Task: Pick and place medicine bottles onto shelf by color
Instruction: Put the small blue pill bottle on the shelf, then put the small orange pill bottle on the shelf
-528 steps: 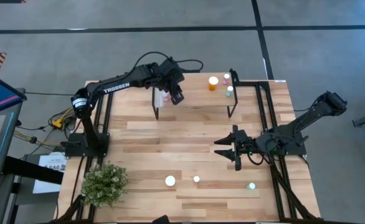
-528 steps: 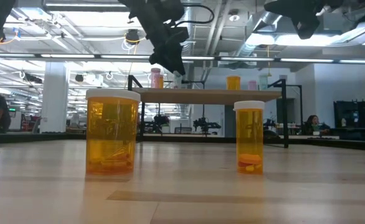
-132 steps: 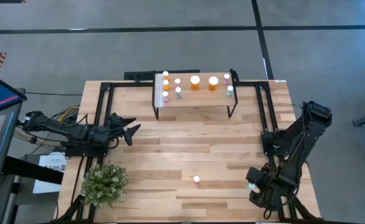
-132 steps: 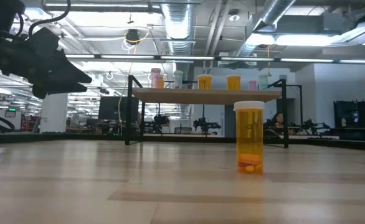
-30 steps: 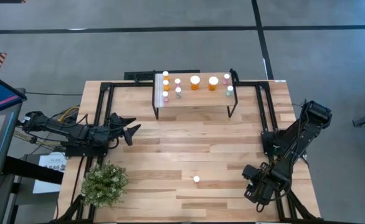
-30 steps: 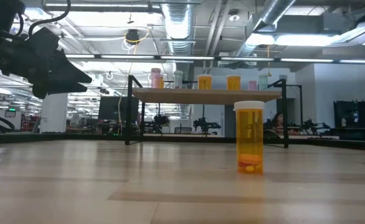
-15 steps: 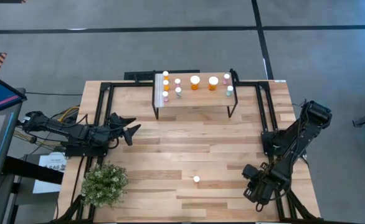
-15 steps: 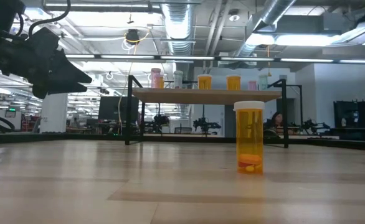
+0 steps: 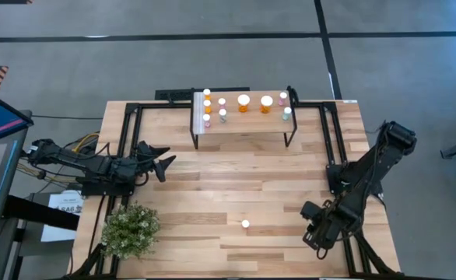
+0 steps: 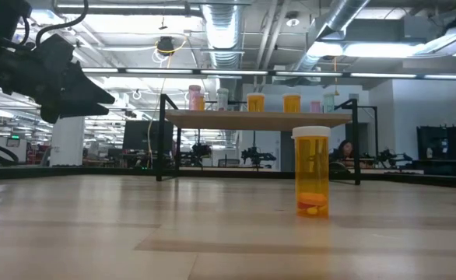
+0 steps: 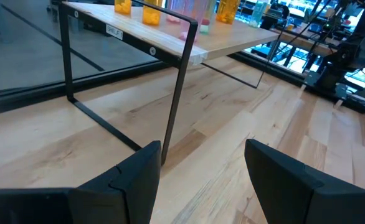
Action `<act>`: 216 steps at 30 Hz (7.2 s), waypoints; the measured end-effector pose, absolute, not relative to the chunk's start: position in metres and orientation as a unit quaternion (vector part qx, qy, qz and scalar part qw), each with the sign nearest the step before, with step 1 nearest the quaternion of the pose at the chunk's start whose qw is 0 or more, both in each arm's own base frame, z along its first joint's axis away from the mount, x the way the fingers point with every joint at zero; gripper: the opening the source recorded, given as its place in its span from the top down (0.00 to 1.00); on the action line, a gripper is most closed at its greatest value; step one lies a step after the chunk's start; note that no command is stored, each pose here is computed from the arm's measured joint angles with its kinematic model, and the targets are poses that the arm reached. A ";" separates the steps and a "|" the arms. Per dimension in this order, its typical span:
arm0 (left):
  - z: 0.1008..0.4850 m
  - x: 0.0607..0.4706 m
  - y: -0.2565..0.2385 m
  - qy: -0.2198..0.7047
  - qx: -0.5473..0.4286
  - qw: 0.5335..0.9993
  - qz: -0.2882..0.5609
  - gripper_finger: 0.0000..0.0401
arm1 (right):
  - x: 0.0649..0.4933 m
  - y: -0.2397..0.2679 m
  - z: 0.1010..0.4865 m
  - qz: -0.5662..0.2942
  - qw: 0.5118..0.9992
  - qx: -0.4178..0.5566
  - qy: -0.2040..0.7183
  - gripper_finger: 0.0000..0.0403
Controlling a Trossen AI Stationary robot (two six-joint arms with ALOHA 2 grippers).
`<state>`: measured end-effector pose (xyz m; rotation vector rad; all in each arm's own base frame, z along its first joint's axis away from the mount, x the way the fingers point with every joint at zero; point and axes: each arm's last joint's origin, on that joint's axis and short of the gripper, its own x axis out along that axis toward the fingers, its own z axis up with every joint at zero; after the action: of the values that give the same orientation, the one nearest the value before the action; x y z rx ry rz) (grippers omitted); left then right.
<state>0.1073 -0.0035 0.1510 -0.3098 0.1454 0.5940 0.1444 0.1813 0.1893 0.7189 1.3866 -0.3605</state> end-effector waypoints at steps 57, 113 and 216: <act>0.149 0.109 -0.004 0.082 -0.146 0.942 0.292 0.45 | 0.271 -0.095 0.348 -0.159 0.813 0.084 0.553 0.65; 0.149 0.109 -0.004 0.083 -0.146 0.942 0.292 0.45 | 0.293 -0.164 0.318 -0.181 0.779 0.081 0.595 0.60; 0.149 0.109 -0.004 0.082 -0.146 0.942 0.292 0.45 | 0.109 0.026 0.224 -0.138 0.989 0.016 0.043 0.39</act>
<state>0.1086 -0.0038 0.1487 -0.2979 0.1680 0.5957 0.1093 0.0258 0.2242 0.0322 0.0857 -0.2770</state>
